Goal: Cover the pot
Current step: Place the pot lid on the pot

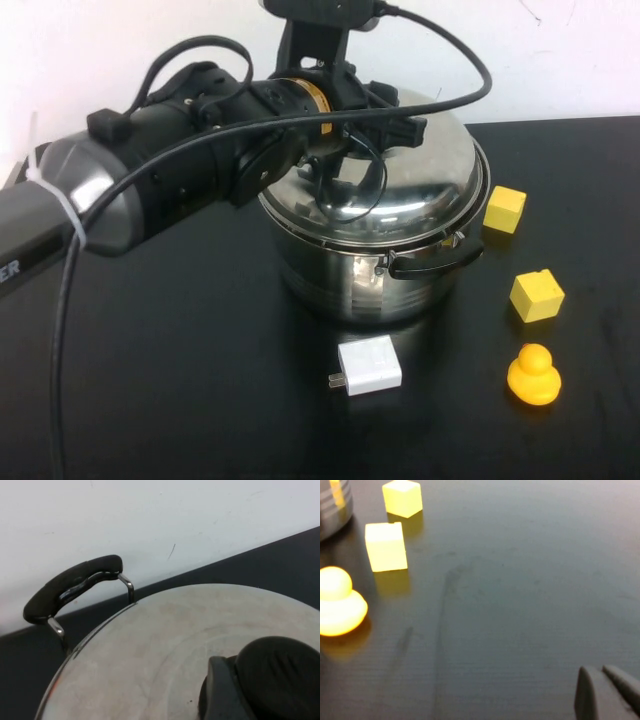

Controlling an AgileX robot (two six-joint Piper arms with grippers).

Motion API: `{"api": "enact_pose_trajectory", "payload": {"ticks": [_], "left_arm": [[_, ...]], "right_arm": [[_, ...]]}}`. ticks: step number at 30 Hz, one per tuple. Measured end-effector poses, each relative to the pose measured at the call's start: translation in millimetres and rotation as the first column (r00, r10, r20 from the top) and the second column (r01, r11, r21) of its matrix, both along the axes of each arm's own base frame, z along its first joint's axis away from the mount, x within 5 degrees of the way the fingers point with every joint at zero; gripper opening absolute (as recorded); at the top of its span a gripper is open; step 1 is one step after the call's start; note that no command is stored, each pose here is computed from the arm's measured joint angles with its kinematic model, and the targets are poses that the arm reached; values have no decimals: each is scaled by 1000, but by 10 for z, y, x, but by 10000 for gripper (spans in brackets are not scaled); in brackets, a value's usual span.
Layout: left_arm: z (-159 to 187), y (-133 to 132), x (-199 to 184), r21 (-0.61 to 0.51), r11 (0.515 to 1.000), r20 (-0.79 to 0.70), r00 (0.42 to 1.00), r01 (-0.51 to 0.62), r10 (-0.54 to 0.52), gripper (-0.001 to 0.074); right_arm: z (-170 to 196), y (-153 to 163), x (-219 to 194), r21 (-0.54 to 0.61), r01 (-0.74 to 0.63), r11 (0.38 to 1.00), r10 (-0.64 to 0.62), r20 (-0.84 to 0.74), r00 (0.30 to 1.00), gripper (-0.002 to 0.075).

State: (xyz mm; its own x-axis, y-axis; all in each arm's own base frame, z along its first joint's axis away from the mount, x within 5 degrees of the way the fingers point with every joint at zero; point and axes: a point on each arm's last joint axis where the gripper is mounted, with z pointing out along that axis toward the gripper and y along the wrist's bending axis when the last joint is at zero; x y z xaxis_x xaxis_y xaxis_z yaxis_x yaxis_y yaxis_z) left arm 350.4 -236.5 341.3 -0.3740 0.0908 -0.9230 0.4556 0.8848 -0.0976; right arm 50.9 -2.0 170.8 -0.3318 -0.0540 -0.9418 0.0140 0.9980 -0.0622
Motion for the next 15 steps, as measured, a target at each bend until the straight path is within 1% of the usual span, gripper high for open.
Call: {"api": "enact_pose_trajectory", "payload": {"ticks": [9,15], "left_arm": [[29,-24,18,-57,998,0,1000,-7,7,332],[24,-27,23,-71,997,-9,1000,-14,14,332]], "right_arm": [[0,0,0,0,0,1000,0,0,1000,-2],[0,0,0,0,0,1000,0,0,1000,-2]]}}
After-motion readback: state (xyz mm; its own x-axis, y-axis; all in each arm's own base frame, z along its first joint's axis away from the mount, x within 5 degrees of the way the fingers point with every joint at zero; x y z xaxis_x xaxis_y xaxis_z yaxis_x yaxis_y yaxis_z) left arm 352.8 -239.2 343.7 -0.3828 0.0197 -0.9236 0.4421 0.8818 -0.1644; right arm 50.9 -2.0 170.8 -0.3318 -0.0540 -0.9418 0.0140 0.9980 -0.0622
